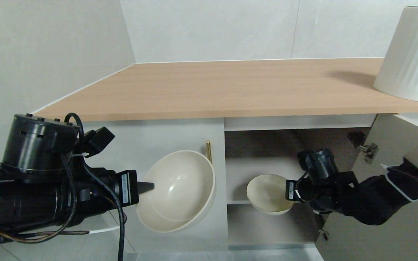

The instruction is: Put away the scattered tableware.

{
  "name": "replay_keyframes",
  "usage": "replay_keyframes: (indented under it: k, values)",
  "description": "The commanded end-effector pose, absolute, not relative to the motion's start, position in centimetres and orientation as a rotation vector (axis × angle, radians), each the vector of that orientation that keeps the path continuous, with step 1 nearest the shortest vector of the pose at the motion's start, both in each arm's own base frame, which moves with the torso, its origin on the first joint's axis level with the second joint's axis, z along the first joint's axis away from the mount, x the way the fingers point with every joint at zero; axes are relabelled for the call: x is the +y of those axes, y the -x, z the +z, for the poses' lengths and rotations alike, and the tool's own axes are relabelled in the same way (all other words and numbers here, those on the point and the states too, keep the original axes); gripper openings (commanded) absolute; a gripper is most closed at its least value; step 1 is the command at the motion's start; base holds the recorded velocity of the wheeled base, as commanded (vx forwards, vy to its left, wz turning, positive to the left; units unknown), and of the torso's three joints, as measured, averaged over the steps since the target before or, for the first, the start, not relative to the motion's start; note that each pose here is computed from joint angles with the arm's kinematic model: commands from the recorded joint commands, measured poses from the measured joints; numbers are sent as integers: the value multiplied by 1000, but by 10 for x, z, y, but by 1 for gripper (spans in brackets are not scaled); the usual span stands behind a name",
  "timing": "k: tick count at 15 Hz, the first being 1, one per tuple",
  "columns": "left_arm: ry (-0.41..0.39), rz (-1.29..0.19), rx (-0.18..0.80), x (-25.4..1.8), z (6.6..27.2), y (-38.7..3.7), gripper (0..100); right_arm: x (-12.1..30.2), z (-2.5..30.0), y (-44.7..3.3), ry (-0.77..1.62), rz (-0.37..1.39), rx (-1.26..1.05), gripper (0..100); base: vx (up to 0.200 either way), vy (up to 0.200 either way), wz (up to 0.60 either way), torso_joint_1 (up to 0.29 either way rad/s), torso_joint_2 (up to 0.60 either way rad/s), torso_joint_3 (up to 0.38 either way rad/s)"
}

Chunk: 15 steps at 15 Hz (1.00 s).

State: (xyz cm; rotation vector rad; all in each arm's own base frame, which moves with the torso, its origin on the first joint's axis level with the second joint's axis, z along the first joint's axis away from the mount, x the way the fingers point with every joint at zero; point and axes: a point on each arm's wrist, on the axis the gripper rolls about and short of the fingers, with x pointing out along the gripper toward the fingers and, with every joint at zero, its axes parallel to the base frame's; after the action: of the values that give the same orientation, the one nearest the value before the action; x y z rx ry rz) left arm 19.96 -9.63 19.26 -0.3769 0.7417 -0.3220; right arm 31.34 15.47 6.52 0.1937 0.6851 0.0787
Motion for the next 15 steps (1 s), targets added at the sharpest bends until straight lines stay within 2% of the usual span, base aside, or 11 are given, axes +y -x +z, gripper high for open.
replay_keyframes:
  k: [1, 9, 15]
  values:
    - [376, -321, 748, -97, 191, -201, 0, 148, 18, -333, -186, 17, 702, 0, 0, 0, 0, 0, 0, 0]
    - [376, -321, 750, -98, 190, -201, 0, 141, -12, -372, -195, -70, 658, 0, 0, 0, 0, 0, 0, 0]
    - [375, -318, 754, -98, 189, -202, 0, 148, -19, -391, -179, -134, 600, 0, 0, 0, 0, 0, 0, 0]
